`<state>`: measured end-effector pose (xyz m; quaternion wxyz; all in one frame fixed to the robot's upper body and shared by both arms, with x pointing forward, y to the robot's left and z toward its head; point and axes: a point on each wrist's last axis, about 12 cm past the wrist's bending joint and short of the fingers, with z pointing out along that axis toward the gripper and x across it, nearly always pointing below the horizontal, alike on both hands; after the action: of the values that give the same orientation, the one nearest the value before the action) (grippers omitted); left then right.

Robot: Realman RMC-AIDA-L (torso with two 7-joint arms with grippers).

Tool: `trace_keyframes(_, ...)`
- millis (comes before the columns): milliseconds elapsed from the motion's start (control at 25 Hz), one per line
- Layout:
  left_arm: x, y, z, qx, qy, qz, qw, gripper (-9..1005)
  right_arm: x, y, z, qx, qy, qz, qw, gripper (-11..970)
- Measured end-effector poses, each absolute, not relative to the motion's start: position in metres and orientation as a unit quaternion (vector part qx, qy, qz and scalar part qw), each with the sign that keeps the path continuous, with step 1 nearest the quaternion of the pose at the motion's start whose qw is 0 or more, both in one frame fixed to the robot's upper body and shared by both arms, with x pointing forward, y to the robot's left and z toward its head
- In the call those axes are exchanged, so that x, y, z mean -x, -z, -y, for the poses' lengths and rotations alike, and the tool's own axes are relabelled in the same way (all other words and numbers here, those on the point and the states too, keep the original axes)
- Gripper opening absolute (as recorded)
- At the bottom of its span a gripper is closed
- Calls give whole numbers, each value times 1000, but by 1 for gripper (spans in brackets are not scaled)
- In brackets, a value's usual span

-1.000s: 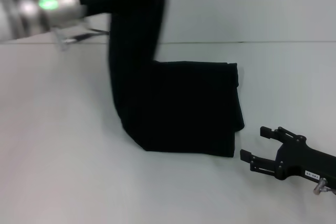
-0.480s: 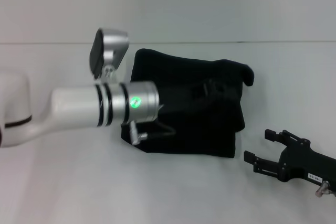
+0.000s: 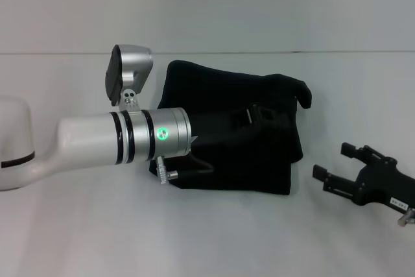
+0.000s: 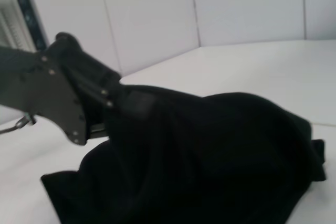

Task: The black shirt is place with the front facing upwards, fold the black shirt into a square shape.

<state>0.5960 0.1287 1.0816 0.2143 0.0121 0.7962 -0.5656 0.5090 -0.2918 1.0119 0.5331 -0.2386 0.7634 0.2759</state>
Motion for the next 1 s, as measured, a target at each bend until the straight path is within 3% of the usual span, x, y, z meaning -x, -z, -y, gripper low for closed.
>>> trace_keyframes(320,-584,-1090,-120,-75,609,-757,224,164,-503,-1014,321,139,-243,-766,579,944)
trace_keyframes(640,-582,-1090,-144,-74,608,-752,244,459,-504,-1020,326,111,-245,-750,604,945)
trace_keyframes(960,-585,-1087,-208,-49,565,-771,290,835,-518,-1034,276,247,-333,-709,570,945)
trace_keyframes(1000,-584,-1086,-211,-46,563,-772,290,846,-521,-1034,268,264,-340,-707,561,945)
